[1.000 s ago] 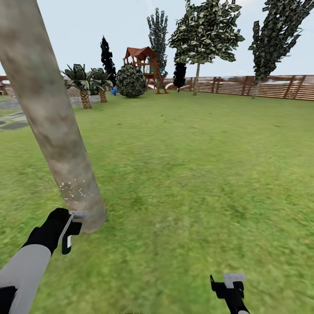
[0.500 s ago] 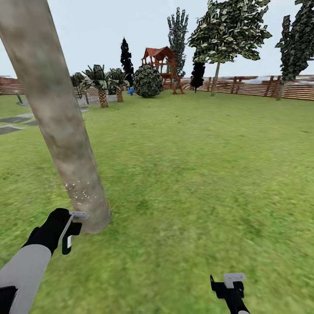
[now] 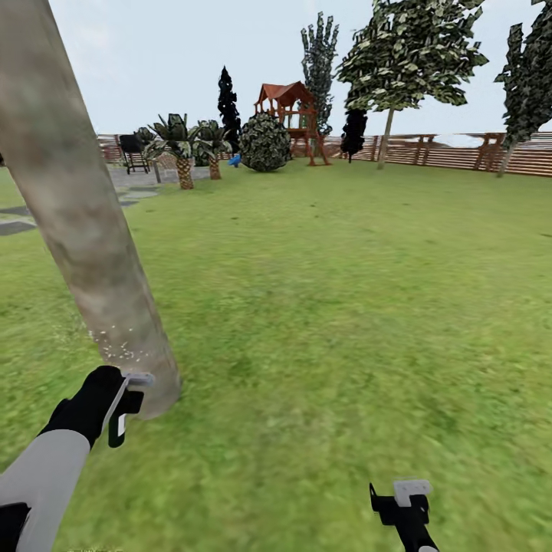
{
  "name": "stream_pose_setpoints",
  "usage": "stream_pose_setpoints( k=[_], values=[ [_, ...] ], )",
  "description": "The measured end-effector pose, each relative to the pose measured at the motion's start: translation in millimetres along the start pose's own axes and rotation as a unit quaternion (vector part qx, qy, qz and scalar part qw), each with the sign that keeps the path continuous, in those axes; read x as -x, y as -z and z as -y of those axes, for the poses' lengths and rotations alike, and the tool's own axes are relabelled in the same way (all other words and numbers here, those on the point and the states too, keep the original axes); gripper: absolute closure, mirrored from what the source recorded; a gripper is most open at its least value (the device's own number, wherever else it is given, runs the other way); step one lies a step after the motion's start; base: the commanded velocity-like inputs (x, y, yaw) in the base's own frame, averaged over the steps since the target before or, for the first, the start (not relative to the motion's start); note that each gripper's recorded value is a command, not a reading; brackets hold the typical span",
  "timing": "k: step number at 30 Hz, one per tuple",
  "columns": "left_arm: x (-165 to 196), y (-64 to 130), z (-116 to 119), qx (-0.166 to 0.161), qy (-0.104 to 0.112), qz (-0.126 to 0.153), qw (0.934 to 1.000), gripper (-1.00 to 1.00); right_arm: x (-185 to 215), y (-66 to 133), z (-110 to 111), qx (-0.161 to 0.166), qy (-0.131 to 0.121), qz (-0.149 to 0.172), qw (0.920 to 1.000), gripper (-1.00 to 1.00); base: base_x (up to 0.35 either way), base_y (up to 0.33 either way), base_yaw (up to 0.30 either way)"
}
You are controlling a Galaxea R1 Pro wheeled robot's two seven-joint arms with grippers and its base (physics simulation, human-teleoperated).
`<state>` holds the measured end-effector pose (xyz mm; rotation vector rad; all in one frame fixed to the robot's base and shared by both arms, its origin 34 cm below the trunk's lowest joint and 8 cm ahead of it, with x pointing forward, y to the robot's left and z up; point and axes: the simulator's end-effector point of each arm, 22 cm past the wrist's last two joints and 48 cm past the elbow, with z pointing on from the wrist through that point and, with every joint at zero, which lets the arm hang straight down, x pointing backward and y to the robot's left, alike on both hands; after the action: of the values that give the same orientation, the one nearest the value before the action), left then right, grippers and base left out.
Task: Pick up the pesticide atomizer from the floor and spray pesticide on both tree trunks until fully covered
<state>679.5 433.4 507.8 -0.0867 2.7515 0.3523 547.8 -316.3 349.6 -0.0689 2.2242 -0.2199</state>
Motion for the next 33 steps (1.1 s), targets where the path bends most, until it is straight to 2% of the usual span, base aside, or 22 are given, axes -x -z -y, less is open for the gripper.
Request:
stream_pose_setpoints(
  k=[8, 12, 15, 33],
  values=[
    [-8, -3.1, -8, 0.005, 0.002, -0.006, 1.0, 1.0, 0, 0.0, 0, 0.0, 0.0, 0.0, 1.0, -1.0, 0.118, -0.256, 0.275],
    [-17, -6.3, -24, 0.011, 0.017, -0.011, 0.9997, 1.0, 0, 0.0, 0, 0.0, 0.0, 0.0, 1.0, -1.0, 0.158, -0.25, 0.277],
    [-19, -6.9, -22, 0.008, 0.02, -0.012, 0.9997, 1.0, 0, 0.1, 0, 0.0, 0.0, 0.0, 1.0, -1.0, 0.228, -0.207, 0.247],
    [-15, -5.8, -14, 0.004, 0.017, -0.008, 0.9998, 1.0, 0, 0.0, 0, 0.0, 0.0, 0.0, 1.0, -1.0, 0.184, -0.224, 0.026]
  ],
)
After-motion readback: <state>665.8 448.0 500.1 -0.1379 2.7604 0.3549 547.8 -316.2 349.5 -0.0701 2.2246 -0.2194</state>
